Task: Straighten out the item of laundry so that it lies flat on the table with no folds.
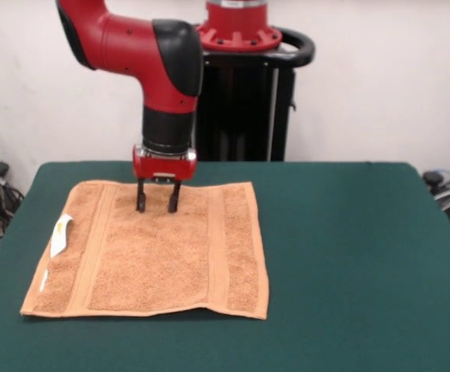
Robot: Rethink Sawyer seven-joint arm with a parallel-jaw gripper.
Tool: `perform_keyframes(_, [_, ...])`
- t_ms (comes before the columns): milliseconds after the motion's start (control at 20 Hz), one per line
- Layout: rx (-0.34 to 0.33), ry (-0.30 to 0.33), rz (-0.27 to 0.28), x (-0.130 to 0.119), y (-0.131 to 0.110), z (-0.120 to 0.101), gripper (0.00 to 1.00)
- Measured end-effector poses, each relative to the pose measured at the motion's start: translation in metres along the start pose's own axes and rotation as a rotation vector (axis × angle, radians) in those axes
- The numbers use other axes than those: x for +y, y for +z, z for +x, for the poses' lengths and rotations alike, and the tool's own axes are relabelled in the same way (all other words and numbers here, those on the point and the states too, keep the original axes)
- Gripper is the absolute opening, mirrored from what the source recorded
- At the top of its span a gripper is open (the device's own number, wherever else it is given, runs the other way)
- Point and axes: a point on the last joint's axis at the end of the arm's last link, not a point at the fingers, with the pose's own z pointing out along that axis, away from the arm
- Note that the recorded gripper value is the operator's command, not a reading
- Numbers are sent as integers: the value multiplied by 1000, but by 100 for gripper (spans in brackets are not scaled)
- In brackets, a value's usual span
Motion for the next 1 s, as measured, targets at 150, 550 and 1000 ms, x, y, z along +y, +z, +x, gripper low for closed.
perform_keyframes(150, [-7,0,6,-2,-4,-3,100])
perform_keyframes(550, [3,16,18,-17,-53,-25,100])
perform_keyframes(1000, [91,48,1,-31,-125,-58,100])
